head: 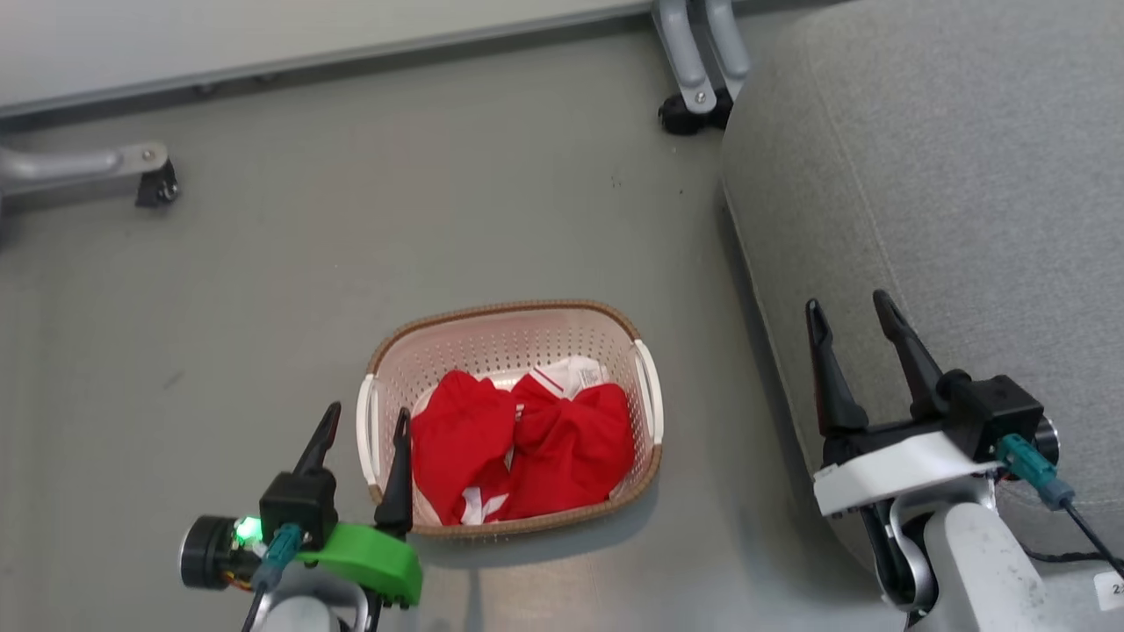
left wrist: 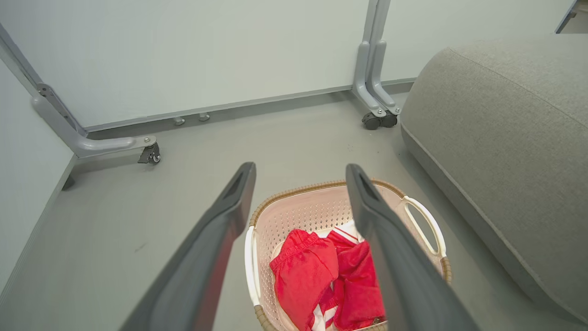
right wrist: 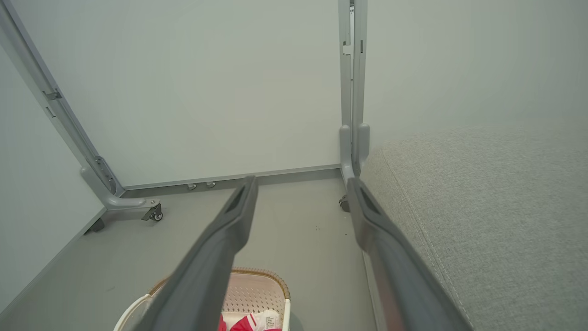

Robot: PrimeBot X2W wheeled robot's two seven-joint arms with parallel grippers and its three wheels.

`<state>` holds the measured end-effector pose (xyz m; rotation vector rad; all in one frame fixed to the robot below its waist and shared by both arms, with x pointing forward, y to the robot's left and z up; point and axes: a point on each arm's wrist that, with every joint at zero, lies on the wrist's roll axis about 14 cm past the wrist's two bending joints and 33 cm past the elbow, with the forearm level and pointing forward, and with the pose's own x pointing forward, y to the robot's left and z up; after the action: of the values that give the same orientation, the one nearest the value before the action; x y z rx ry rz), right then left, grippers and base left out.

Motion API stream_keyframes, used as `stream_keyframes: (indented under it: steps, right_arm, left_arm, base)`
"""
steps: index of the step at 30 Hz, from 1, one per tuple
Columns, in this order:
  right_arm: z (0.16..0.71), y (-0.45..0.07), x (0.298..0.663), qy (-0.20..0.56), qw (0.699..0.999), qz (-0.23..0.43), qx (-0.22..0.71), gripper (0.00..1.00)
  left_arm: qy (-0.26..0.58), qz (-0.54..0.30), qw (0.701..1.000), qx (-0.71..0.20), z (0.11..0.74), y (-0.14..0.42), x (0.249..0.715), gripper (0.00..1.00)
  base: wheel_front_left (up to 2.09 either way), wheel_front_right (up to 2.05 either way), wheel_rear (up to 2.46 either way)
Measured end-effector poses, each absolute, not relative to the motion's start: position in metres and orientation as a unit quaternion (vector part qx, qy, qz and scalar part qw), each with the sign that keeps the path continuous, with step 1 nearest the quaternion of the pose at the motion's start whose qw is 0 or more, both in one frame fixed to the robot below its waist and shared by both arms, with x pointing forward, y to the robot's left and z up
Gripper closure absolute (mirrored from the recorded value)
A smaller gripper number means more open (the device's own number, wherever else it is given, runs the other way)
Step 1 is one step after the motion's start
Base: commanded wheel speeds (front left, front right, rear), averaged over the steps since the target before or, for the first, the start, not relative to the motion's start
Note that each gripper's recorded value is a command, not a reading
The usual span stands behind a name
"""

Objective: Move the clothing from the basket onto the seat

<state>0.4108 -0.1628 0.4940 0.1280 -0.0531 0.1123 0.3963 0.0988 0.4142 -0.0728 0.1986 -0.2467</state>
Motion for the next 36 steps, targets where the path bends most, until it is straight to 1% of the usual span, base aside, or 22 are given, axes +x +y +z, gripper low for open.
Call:
stream_keyframes:
  steps: [5, 9, 14, 17, 21, 22, 30, 36]
  right_arm:
    - [0.475, -0.167, 0.436, -0.009, 0.997, 0.057, 0.054, 0.00]
    - [0.454, -0.172, 0.457, 0.007, 0.997, 0.056, 0.045, 0.00]
    - [0.423, -0.175, 0.478, 0.030, 0.997, 0.054, 0.042, 0.00]
    - [0.402, -0.174, 0.485, 0.048, 0.996, 0.055, 0.043, 0.00]
    - [0.373, -0.167, 0.492, 0.073, 0.994, 0.063, 0.050, 0.00]
    - [0.367, -0.166, 0.493, 0.078, 0.994, 0.064, 0.052, 0.00]
    - [0.322, -0.155, 0.494, 0.119, 0.988, 0.071, 0.069, 0.00]
    - [0.302, -0.159, 0.490, 0.142, 0.985, 0.062, 0.074, 0.00]
  left_arm:
    - [0.135, -0.152, 0.979, -0.001, 0.381, 0.084, 0.426, 0.00]
    - [0.180, -0.188, 0.965, 0.040, 0.339, 0.074, 0.442, 0.00]
    - [0.243, -0.251, 0.932, 0.093, 0.281, 0.063, 0.450, 0.00]
    - [0.287, -0.290, 0.905, 0.122, 0.244, 0.058, 0.443, 0.00]
    - [0.338, -0.335, 0.865, 0.160, 0.200, 0.058, 0.430, 0.00]
    - [0.342, -0.342, 0.859, 0.167, 0.194, 0.057, 0.430, 0.00]
    - [0.387, -0.362, 0.826, 0.191, 0.143, 0.056, 0.428, 0.00]
    - [0.392, -0.370, 0.817, 0.204, 0.121, 0.047, 0.431, 0.00]
  base:
    - [0.00, 0.00, 0.00]
    - [0.00, 0.00, 0.00]
    - [0.00, 0.00, 0.00]
    - [0.00, 0.00, 0.00]
    - [0.00, 0.00, 0.00]
    - [0.00, 0.00, 0.00]
    - [0.00, 0.00, 0.00]
    - [0.00, 0.00, 0.00]
